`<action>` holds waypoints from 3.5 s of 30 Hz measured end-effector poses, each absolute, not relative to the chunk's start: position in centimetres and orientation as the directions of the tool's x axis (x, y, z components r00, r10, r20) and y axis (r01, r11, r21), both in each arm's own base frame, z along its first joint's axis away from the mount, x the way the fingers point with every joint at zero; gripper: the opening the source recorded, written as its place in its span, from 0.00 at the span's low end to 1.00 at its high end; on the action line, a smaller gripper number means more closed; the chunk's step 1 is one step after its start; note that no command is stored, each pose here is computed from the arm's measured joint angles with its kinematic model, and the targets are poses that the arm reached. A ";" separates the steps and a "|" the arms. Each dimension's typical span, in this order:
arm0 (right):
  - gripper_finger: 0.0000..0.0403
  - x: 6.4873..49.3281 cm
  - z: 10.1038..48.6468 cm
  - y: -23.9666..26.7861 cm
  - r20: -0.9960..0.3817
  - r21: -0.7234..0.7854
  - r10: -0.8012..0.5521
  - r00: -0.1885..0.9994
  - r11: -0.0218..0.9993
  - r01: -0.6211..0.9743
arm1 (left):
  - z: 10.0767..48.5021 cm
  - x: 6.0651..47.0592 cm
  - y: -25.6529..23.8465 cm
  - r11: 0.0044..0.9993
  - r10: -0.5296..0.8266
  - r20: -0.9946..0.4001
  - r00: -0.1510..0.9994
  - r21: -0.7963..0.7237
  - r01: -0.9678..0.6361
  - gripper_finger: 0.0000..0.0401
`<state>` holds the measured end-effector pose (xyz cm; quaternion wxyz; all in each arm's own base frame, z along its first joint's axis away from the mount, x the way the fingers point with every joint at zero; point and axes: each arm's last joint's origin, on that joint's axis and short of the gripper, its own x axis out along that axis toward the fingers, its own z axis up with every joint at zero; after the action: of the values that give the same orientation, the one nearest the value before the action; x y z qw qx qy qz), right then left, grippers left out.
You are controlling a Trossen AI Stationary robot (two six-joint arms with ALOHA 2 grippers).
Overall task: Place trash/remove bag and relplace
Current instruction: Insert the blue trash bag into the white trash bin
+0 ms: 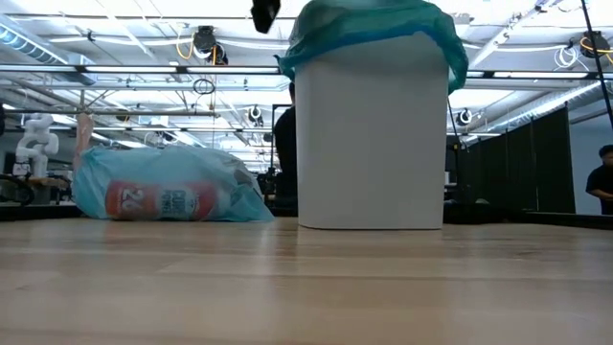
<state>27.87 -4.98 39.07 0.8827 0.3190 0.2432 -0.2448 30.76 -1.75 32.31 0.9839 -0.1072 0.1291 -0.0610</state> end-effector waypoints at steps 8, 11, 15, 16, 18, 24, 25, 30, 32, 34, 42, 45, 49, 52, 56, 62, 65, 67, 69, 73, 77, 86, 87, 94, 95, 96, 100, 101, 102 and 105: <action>0.00 31.0 36.7 -5.5 -0.617 0.410 -0.260 0.743 0.700 0.585 | 33.2 27.6 -1.5 0.986 -0.116 -0.355 0.928 -0.152 0.065 0.28; 0.00 31.9 35.3 -5.9 -0.665 0.378 -0.253 0.703 0.697 0.609 | 33.1 27.2 -1.4 0.990 -0.095 -0.386 0.917 -0.131 0.048 0.28; 0.00 32.8 33.2 -6.3 -0.739 0.325 -0.246 0.627 0.685 0.652 | 33.0 27.1 -1.4 0.990 -0.093 -0.396 0.914 -0.133 0.043 0.28; 0.00 32.9 32.9 -6.5 -0.751 0.319 -0.246 0.613 0.677 0.663 | 33.0 27.1 -1.4 0.990 -0.093 -0.396 0.913 -0.134 0.043 0.28; 0.00 33.3 32.2 -6.8 -0.769 0.312 -0.244 0.591 0.664 0.680 | 33.0 27.1 -1.4 0.990 -0.093 -0.397 0.913 -0.134 0.043 0.28; 0.00 34.3 30.4 -7.4 -0.806 0.313 -0.229 0.546 0.617 0.722 | 33.0 27.1 -1.4 0.990 -0.093 -0.401 0.911 -0.133 0.042 0.28; 0.00 34.4 30.2 -7.4 -0.810 0.321 -0.216 0.545 0.616 0.720 | 33.0 27.1 -1.4 0.990 -0.093 -0.404 0.910 -0.133 0.042 0.28; 0.00 34.8 29.7 -7.5 -0.813 0.346 -0.191 0.550 0.602 0.720 | 32.8 27.0 -1.4 0.990 -0.093 -0.421 0.902 -0.133 0.040 0.28; 0.00 34.8 29.8 -7.6 -0.810 0.352 -0.192 0.553 0.595 0.722 | 32.7 27.0 -1.4 0.990 -0.092 -0.429 0.899 -0.133 0.038 0.28; 0.00 34.7 30.2 -7.6 -0.799 0.363 -0.197 0.568 0.594 0.717 | 32.6 26.9 -1.4 0.991 -0.091 -0.440 0.894 -0.132 0.036 0.28; 0.00 32.6 34.3 -7.1 -0.685 0.453 -0.226 0.693 0.614 0.647 | 32.6 26.9 -1.4 0.991 -0.092 -0.438 0.894 -0.132 0.037 0.28; 0.00 31.4 36.1 -6.8 -0.632 0.472 -0.236 0.738 0.639 0.608 | 32.6 26.9 -1.4 0.991 -0.091 -0.438 0.894 -0.133 0.036 0.28; 0.00 29.4 38.4 -6.2 -0.569 0.458 -0.254 0.782 0.692 0.558 | 32.6 26.9 -1.4 0.989 -0.090 -0.438 0.895 -0.142 0.030 0.28; 0.00 27.1 40.0 -5.4 -0.539 0.391 -0.316 0.781 0.727 0.564 | 32.7 26.9 -1.2 0.987 -0.080 -0.436 0.896 -0.158 0.011 0.28; 0.00 23.3 41.9 -4.7 -0.510 0.326 -0.399 0.762 0.730 0.601 | 33.4 26.6 -1.0 0.986 -0.048 -0.395 0.917 -0.166 -0.020 0.28; 0.00 18.6 41.4 -4.5 -0.579 0.257 -0.449 0.680 0.691 0.675 | 34.3 25.8 0.0 0.975 0.101 -0.350 0.931 -0.152 -0.163 0.28; 0.00 17.4 39.4 -4.4 -0.602 0.266 -0.448 0.661 0.668 0.695 | 34.2 25.8 1.2 0.959 0.157 -0.359 0.920 -0.166 -0.228 0.28; 0.00 16.7 37.9 -4.3 -0.597 0.290 -0.447 0.666 0.653 0.699 | 34.0 26.0 2.0 0.949 0.185 -0.364 0.913 -0.173 -0.262 0.28; 0.00 16.2 36.2 -4.1 -0.593 0.326 -0.439 0.675 0.636 0.700 | 33.8 26.0 2.8 0.936 0.212 -0.377 0.901 -0.188 -0.299 0.28; 0.00 15.6 33.2 -3.9 -0.572 0.402 -0.415 0.708 0.610 0.682 | 33.7 26.0 4.1 0.918 0.237 -0.384 0.893 -0.212 -0.335 0.28; 0.00 15.9 31.7 -3.8 -0.530 0.468 -0.385 0.756 0.611 0.639 | 33.3 26.2 5.0 0.913 0.235 -0.401 0.886 -0.221 -0.342 0.28; 0.00 17.4 31.0 -3.8 -0.520 0.500 -0.315 0.794 0.642 0.581 | 31.6 27.3 6.6 0.907 0.203 -0.465 0.862 -0.242 -0.344 0.28; 0.00 17.4 31.0 -3.7 -0.521 0.505 -0.300 0.799 0.646 0.572 | 31.6 27.2 6.8 0.905 0.208 -0.466 0.860 -0.241 -0.350 0.28; 0.00 17.5 31.0 -3.6 -0.521 0.526 -0.250 0.816 0.660 0.537 | 31.5 27.0 7.5 0.896 0.229 -0.470 0.852 -0.241 -0.374 0.28; 0.00 17.5 31.0 -3.6 -0.521 0.523 -0.249 0.816 0.662 0.537 | 31.5 27.0 7.5 0.894 0.229 -0.471 0.852 -0.243 -0.375 0.28; 0.00 17.5 31.0 -3.6 -0.523 0.519 -0.250 0.815 0.665 0.537 | 31.5 27.0 7.5 0.893 0.229 -0.472 0.851 -0.247 -0.377 0.28; 0.00 16.2 31.0 -3.3 -0.550 0.501 -0.246 0.798 0.667 0.551 | 31.8 26.6 6.9 0.884 0.195 -0.477 0.857 -0.293 -0.364 0.28; 0.00 15.7 31.1 -3.2 -0.551 0.500 -0.247 0.797 0.667 0.552 | 32.1 26.4 6.6 0.884 0.186 -0.472 0.862 -0.302 -0.356 0.28; 0.00 15.2 31.3 -3.2 -0.539 0.502 -0.251 0.804 0.671 0.546 | 32.4 26.1 6.3 0.887 0.179 -0.459 0.870 -0.307 -0.345 0.28; 0.00 14.0 32.3 -3.0 -0.472 0.510 -0.263 0.842 0.698 0.503 | 34.0 24.8 5.5 0.884 0.194 -0.403 0.894 -0.322 -0.337 0.28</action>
<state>13.96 -2.98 32.31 0.9026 0.3257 0.1847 -0.2122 24.77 5.47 33.97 0.9533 -0.1959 0.1830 0.1393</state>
